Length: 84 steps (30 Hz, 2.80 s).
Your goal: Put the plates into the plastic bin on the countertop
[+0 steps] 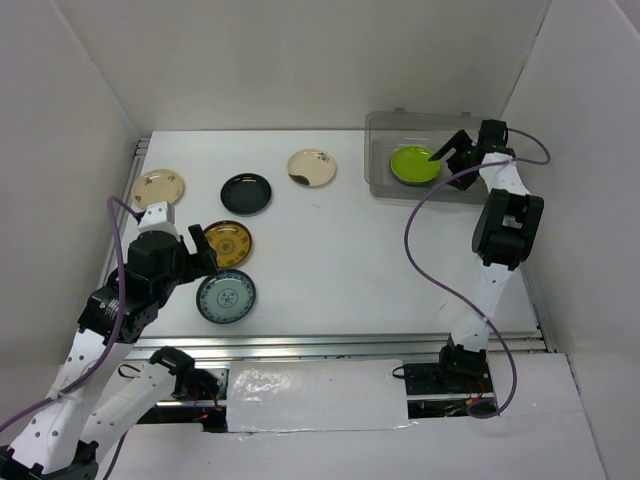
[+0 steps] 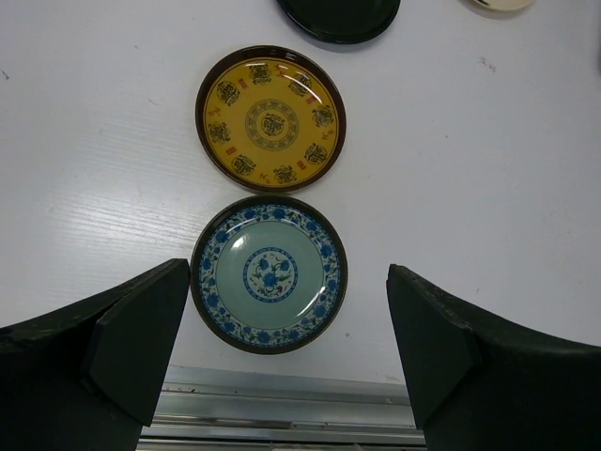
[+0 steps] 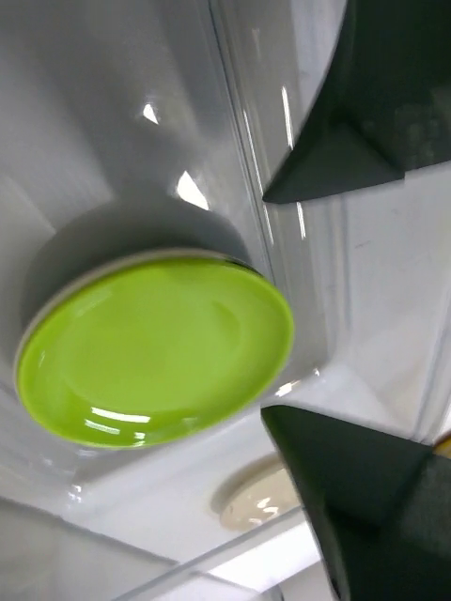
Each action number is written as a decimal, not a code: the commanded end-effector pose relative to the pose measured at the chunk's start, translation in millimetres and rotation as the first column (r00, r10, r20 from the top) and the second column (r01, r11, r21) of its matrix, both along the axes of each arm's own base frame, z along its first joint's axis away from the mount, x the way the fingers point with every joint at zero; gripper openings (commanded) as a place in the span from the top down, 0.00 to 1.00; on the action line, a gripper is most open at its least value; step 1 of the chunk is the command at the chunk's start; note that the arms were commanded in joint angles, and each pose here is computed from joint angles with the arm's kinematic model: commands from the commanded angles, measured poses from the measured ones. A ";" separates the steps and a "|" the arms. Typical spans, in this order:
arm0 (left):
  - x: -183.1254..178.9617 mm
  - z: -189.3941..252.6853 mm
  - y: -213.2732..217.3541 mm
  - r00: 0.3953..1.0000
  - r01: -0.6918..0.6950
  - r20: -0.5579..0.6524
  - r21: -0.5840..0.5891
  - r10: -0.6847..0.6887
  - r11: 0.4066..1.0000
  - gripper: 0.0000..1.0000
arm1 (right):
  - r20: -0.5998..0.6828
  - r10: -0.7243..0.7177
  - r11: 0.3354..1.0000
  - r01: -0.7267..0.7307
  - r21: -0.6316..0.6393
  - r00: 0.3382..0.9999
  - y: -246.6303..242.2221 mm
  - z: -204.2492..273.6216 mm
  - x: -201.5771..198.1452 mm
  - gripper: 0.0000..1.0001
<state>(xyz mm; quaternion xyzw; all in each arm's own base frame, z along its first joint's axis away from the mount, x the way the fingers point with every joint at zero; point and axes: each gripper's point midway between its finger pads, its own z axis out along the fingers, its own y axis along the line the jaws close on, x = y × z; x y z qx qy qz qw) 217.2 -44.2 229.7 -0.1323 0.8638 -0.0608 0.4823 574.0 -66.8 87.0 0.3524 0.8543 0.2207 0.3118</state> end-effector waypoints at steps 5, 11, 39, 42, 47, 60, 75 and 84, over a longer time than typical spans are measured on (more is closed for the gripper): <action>5.6 10.7 5.3 0.998 -0.041 0.048 -0.008 0.042 0.999 0.01 | 0.158 0.124 0.969 -0.085 -0.230 0.980 65.6 121.4 -45.1 0.00; -1.0 14.7 20.3 0.990 -0.128 0.062 -0.008 0.128 0.992 0.01 | 0.282 0.422 0.896 -0.348 -0.276 0.862 247.0 118.9 -144.5 0.00; -6.3 21.6 23.2 0.986 -0.132 0.100 -0.030 0.135 0.991 0.01 | 0.127 0.840 0.471 -0.827 0.308 0.527 543.8 -60.5 -345.2 0.55; -6.3 22.1 22.7 0.986 -0.129 0.102 -0.031 0.131 0.991 0.01 | 0.110 0.836 0.483 -0.815 0.319 0.538 548.5 -65.4 -342.2 0.67; -6.2 22.9 22.4 0.986 -0.127 0.106 -0.033 0.130 0.991 0.01 | 0.104 0.833 0.491 -0.812 0.316 0.544 540.9 -60.1 -345.9 1.00; -11.0 29.4 24.4 0.981 -0.125 0.140 -0.051 0.131 0.991 0.01 | 0.188 0.459 0.886 -0.464 -0.023 0.868 256.5 115.5 -168.8 1.00; -10.1 29.7 17.9 0.986 -0.082 0.144 -0.053 0.089 0.995 0.01 | 0.122 -0.026 1.000 0.028 -0.014 0.992 7.6 118.3 9.5 1.00; -8.9 29.1 16.0 0.987 -0.070 0.144 -0.050 0.077 0.996 0.01 | 0.085 0.028 0.995 -0.036 0.090 0.996 12.9 78.2 26.8 0.89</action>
